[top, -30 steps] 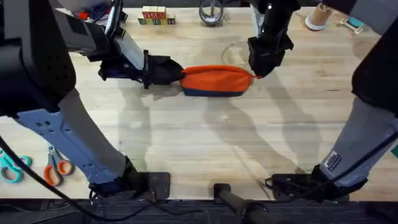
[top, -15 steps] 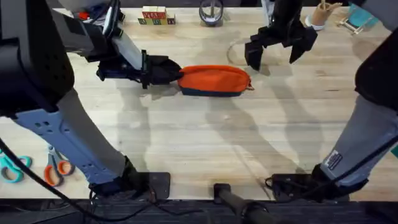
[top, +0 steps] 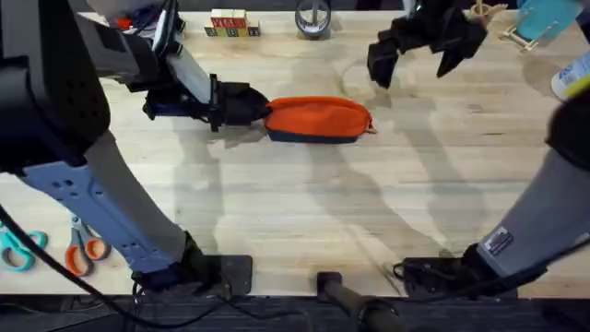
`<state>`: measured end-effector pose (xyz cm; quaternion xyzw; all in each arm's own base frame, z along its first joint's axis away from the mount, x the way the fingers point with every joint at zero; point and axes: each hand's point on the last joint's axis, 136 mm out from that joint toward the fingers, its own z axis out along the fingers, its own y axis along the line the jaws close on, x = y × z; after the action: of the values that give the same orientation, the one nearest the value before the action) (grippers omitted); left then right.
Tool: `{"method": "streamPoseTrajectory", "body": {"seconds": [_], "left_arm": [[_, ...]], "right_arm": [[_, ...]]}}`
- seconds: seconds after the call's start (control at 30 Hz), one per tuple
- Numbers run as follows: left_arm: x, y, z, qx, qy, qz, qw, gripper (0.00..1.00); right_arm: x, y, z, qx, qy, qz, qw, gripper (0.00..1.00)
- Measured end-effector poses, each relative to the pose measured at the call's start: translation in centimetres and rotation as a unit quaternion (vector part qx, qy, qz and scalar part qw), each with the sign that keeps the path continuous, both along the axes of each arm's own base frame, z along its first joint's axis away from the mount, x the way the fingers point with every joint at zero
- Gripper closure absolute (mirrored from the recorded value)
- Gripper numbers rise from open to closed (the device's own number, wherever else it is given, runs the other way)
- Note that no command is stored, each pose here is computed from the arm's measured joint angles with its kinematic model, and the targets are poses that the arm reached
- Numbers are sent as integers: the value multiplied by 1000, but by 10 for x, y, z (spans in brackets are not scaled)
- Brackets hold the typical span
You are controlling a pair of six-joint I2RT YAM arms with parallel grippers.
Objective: Unzip the bag, pick up the pens from the table one at a time and place them inside, then zip the bag closed.
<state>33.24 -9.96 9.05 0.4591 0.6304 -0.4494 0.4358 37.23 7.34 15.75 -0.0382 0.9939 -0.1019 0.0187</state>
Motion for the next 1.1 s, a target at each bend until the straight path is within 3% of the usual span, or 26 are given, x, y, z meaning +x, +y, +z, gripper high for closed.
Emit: {"method": "streamPoseTrajectory", "body": {"seconds": [0.37, 0.7, 1.0, 1.03, 1.1], "left_arm": [[0, 0, 0, 0, 0, 0, 1000, 961], [0, 0, 0, 0, 0, 0, 1000, 962], [0, 0, 0, 0, 0, 0, 1000, 962], [0, 0, 0, 0, 0, 0, 1000, 945], [1, 1, 0, 0, -2, 1, 1000, 667]], "right_arm": [[-25, 15, 76, 82, -90, 8, 993, 5], [-52, 18, 93, 104, -103, -2, 989, 5], [-91, 28, 77, 143, -128, 23, 981, 5], [-94, 31, 75, 151, -131, 26, 979, 5], [-99, 35, 73, 165, -135, 31, 976, 5]]}}
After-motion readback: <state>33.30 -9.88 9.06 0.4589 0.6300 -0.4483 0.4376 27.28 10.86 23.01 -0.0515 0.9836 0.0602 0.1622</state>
